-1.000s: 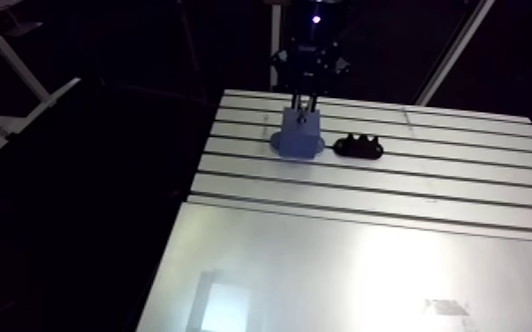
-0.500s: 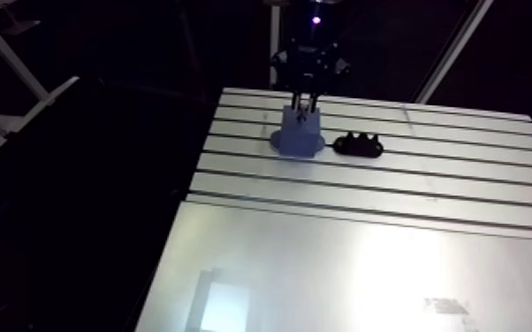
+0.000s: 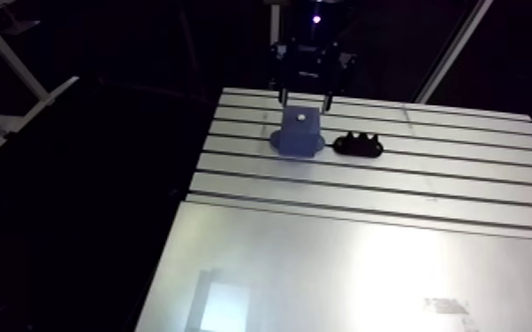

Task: Pick up the M10 bolt and insert it into the hex recess until seated.

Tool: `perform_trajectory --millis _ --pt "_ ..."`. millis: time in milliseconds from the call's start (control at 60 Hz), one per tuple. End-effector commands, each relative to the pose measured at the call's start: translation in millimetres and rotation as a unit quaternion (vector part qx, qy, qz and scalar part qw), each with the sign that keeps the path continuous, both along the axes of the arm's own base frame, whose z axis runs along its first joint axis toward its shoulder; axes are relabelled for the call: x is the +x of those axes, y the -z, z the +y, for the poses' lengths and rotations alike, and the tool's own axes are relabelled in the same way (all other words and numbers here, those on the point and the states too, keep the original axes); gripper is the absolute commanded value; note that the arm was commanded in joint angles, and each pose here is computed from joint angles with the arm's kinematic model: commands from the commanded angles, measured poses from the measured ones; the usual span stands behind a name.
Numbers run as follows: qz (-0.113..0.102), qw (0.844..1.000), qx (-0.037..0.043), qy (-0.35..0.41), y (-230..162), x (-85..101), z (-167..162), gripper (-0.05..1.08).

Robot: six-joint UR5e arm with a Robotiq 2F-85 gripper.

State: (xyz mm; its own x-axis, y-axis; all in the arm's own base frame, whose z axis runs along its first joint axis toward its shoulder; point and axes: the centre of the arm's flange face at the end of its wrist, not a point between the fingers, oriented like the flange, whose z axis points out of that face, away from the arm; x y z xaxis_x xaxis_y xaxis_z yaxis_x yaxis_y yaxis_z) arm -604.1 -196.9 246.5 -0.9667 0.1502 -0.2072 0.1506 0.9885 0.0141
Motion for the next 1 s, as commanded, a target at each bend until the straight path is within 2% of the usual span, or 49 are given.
perform_trajectory --millis 17,283,383,583,650,667,683,700,717,733,750,767,783,800,817,833,850,867,883,917,1000 --pt "0.002 1.0 -0.0002 0.001 -2.4 -0.7 1.5 0.01" --pt "0.007 1.0 -0.0014 0.0 -8.6 0.3 -0.5 0.01" --pt "0.011 1.0 0.0006 -0.001 -12.9 2.2 -1.5 0.01" --pt "0.034 0.999 -0.0002 -0.003 -44.4 11.9 -3.3 0.01" --pt "0.039 0.999 0.0061 -0.004 -51.3 16.9 -1.4 0.05" --pt "0.043 0.999 0.0123 -0.005 -54.7 19.1 0.2 0.17" --pt "0.043 0.999 0.0123 -0.005 -54.7 19.1 0.2 0.17" --pt "0.046 0.999 0.0202 -0.005 -56.1 21.6 2.1 0.42" --pt "0.046 0.999 0.0202 -0.005 -56.1 21.6 2.1 0.42" --pt "0.051 0.998 0.0268 -0.006 -57.5 23.8 3.7 0.62" --pt "0.051 0.998 0.0268 -0.006 -57.5 23.8 3.7 0.62" --pt "0.054 0.998 0.0319 -0.008 -55.7 24.6 4.9 0.75" --pt "0.054 0.998 0.0319 -0.008 -55.7 24.6 4.9 0.75" --pt "0.059 0.998 0.0346 -0.01 -55.1 25.0 4.9 0.87" --pt "0.059 0.998 0.0346 -0.01 -55.1 25.0 4.9 0.87" --pt "0.064 0.997 0.0354 -0.015 -53.7 27.0 3.0 0.95" --pt "0.064 0.997 0.0354 -0.015 -53.7 27.0 3.0 0.95" --pt "0.07 0.997 0.0345 -0.026 -52.7 30.3 -1.5 1.02" --pt "0.07 0.997 0.0345 -0.026 -52.7 30.3 -1.5 1.02" --pt "0.087 0.993 0.0325 -0.07 -51.7 31.4 -6.4 1.06" --pt "0.092 0.989 0.0353 -0.107 -46.8 32.1 -6.0 1.08"
